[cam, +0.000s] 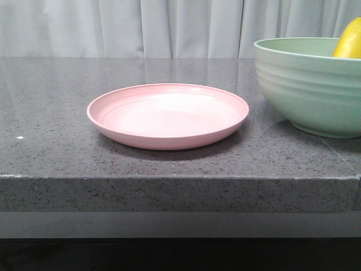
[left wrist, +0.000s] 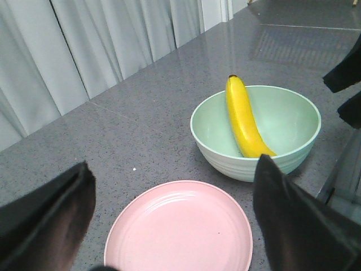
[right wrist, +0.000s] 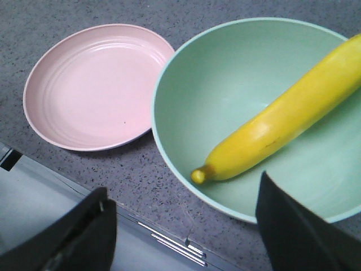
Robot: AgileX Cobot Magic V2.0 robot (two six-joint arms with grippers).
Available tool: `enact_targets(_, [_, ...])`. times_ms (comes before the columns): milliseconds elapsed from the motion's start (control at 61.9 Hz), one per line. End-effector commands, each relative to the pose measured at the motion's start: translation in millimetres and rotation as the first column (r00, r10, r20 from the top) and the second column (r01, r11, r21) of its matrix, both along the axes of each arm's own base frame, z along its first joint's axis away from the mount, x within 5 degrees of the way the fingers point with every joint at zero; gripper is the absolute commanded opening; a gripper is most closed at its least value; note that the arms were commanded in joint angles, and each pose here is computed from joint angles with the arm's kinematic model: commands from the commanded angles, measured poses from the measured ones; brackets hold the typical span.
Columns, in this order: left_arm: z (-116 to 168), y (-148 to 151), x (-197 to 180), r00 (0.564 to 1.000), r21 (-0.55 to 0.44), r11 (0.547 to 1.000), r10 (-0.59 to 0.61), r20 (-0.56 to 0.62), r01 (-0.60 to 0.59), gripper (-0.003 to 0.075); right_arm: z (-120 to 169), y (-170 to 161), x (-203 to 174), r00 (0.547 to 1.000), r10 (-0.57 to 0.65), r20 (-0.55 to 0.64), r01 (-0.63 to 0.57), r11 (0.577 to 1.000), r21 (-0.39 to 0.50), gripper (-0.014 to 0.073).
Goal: Transfer banana from pink plate to green bowl
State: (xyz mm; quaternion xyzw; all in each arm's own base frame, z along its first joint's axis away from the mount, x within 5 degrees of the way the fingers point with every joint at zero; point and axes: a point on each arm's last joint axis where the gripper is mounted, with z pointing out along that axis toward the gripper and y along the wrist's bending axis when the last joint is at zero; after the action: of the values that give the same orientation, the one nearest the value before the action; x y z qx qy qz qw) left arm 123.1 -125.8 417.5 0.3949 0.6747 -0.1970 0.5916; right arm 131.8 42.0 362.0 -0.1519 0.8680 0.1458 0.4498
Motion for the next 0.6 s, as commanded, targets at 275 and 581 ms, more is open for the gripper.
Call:
enact_targets(275, [19.4,3.6,-2.3,0.998,-0.099,0.995,0.019,0.065,-0.013,0.0153,11.4,0.1,0.7,0.996,-0.021,0.081,0.017,0.999,0.041,0.0210])
enact_targets(581, [19.8,2.2,-3.8,1.000,-0.142,0.990,0.005,0.022,-0.002,-0.0020,10.6,0.6,0.0,0.997,-0.014,0.070,0.012,0.999,0.041,-0.0071])
